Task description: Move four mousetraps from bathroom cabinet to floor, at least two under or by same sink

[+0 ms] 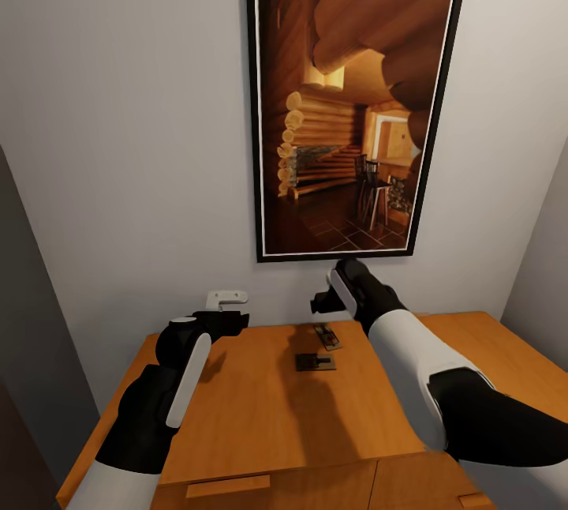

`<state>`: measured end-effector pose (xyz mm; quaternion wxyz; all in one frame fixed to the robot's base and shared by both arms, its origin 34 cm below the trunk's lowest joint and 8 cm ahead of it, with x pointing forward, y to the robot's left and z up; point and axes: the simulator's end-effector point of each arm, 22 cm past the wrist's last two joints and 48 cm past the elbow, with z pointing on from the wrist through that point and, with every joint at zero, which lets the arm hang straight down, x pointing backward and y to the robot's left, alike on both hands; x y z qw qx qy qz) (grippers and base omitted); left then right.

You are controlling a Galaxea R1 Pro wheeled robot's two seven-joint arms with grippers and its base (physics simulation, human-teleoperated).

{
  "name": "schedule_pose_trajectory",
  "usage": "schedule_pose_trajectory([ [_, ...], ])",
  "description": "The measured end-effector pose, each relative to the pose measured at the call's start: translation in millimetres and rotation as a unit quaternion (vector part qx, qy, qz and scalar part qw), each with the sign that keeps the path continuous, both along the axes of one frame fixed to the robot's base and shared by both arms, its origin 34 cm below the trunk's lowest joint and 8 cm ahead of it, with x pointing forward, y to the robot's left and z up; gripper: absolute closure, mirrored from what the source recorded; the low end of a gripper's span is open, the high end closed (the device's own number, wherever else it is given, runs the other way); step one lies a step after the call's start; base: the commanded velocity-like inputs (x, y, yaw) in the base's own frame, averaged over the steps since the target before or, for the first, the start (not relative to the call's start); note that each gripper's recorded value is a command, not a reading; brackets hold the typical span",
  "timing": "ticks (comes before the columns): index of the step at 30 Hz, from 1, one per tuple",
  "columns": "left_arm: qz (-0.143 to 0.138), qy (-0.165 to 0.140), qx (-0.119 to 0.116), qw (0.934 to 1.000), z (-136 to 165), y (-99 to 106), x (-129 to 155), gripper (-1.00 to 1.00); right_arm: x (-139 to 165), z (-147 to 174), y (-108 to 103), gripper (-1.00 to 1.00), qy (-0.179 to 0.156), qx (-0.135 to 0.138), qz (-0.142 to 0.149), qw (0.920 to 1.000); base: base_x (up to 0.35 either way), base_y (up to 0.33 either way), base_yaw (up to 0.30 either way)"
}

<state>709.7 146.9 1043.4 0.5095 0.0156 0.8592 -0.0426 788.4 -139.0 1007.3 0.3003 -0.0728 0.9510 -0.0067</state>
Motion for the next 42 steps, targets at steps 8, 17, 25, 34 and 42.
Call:
schedule_pose_trajectory([
  [8,-0.001,0.000,-0.001,1.0000,0,-1,0,-1.00,0,3,7,-1.00,0.016,0.014,0.009,0.9997,0.000,0.000,0.000],
  [17,0.000,0.000,0.000,1.0000,0,0,0,-1.00,3,12,10,-1.00,0.014,0.023,0.014,0.9995,0.000,0.000,0.000],
  [25,0.000,0.000,0.000,1.0000,0,0,0,-1.00,6,18,10,-1.00,0.010,0.025,0.014,0.9996,0.000,0.000,0.000],
  [34,0.001,-0.001,0.001,1.0000,1,0,0,-1.00,7,21,11,-1.00,0.009,0.025,0.014,0.9995,0.073,0.000,0.000],
  [42,0.001,-0.002,0.001,1.0000,1,1,0,-1.00,7,20,11,-1.00,0.009,0.025,0.015,0.9995,0.142,0.000,0.000],
])
